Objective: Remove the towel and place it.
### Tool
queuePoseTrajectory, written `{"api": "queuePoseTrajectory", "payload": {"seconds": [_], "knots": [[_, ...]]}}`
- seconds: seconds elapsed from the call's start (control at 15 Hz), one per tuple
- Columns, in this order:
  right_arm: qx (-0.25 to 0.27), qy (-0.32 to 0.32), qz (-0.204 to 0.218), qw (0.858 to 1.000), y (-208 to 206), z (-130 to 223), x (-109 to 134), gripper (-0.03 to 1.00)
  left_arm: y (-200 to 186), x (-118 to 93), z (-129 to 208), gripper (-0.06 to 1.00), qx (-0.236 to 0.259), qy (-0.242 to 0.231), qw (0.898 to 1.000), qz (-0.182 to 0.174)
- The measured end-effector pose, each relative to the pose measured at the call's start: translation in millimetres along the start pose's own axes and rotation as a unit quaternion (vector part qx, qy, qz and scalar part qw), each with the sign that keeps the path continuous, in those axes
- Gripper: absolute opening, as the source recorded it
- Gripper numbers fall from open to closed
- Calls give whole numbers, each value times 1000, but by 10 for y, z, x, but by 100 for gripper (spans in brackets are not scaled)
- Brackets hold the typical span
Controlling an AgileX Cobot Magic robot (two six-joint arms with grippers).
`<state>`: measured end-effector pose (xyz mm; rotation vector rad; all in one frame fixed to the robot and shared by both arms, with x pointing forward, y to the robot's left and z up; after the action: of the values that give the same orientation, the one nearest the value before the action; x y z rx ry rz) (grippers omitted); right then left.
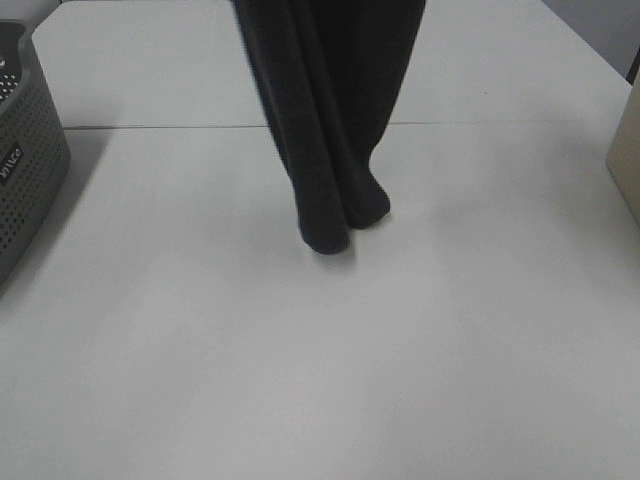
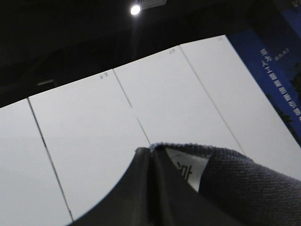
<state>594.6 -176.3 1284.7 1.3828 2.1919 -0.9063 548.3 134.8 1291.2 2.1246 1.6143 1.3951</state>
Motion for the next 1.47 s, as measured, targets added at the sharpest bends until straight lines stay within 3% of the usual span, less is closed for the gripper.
{"api": "queuePoseTrajectory", "payload": {"seconds": [0.4, 0.73, 1.13, 1.33, 1.47], "knots": [[38, -54, 48, 997, -54, 46, -124, 1, 22, 21, 247, 0, 30, -24, 999, -9], [72, -93, 77, 990, -68, 105, -190, 1, 74, -183, 578, 0, 68, -64, 996, -10], [21, -129, 155, 979, -45, 19, -362, 1, 252, -156, 620, 0, 47, -85, 994, -47], [-12, -101, 198, 975, 50, 94, -536, 1, 406, -98, 640, 0, 40, -76, 995, -53], [-77, -67, 242, 965, 120, 94, -676, 1, 549, -67, 803, 0, 50, -62, 995, -54]]}}
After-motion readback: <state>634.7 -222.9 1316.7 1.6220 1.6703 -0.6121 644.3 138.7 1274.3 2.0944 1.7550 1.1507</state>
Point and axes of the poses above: a point on each arm's last joint axis where the gripper is mounted, y pointing out along that axis toward the gripper, x along the wrist's bending axis when the last joint is at zero, z = x × y, the point moved 1 cm from there along y, pointing out along that axis toward the gripper, and after that the axes turned 14 degrees about y, right-handed, at the moved point
